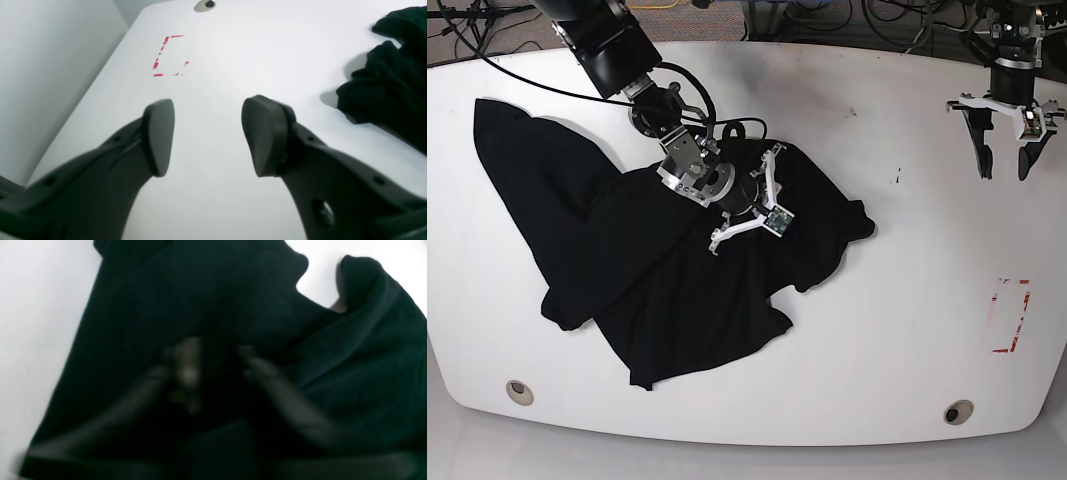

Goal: Fold the T-shirt properly

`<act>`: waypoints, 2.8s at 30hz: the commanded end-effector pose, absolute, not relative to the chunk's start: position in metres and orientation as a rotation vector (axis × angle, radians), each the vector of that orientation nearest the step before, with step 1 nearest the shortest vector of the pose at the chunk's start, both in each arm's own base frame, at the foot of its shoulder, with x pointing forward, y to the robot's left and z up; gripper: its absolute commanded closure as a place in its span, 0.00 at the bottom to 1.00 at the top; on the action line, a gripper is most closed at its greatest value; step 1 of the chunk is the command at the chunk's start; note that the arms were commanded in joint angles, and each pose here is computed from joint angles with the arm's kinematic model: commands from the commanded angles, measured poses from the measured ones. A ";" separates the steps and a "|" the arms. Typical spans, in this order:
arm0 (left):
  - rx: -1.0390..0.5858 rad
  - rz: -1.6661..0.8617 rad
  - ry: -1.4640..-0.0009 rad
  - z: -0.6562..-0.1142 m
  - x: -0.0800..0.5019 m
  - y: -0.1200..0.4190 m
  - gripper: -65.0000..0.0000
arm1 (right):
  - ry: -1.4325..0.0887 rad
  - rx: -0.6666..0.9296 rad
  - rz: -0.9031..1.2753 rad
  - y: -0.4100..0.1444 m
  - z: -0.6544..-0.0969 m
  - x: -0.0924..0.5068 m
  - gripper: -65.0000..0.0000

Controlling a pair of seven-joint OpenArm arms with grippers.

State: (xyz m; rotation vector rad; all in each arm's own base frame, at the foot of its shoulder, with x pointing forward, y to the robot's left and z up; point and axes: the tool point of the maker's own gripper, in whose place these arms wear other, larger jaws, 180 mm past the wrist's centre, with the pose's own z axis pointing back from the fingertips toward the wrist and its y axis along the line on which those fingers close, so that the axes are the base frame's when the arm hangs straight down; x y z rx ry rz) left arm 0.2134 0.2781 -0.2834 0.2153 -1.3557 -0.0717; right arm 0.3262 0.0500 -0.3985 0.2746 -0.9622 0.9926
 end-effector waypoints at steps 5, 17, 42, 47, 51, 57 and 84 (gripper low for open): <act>0.225 -0.091 -1.410 -0.269 0.218 0.277 0.49 | -1.015 0.274 0.994 0.054 -0.382 0.337 1.00; 0.245 -0.089 -1.424 -0.263 0.219 0.285 0.48 | -1.010 0.261 0.992 0.051 -0.380 0.341 1.00; 0.259 -0.090 -1.483 -0.248 0.231 0.288 0.48 | -1.073 0.295 1.083 0.089 -0.350 0.356 1.00; 0.261 -0.088 -1.491 -0.246 0.233 0.288 0.48 | -1.100 0.310 1.093 0.101 -0.339 0.360 1.00; 0.263 -0.088 -1.486 -0.247 0.232 0.289 0.48 | -1.123 0.313 1.076 0.109 -0.329 0.369 1.00; 0.261 -0.089 -1.477 -0.249 0.230 0.289 0.49 | -1.131 0.302 1.062 0.113 -0.323 0.386 1.00; 0.255 -0.080 -1.511 -0.243 0.235 0.287 0.48 | -1.100 0.293 0.973 0.062 -0.341 0.431 1.00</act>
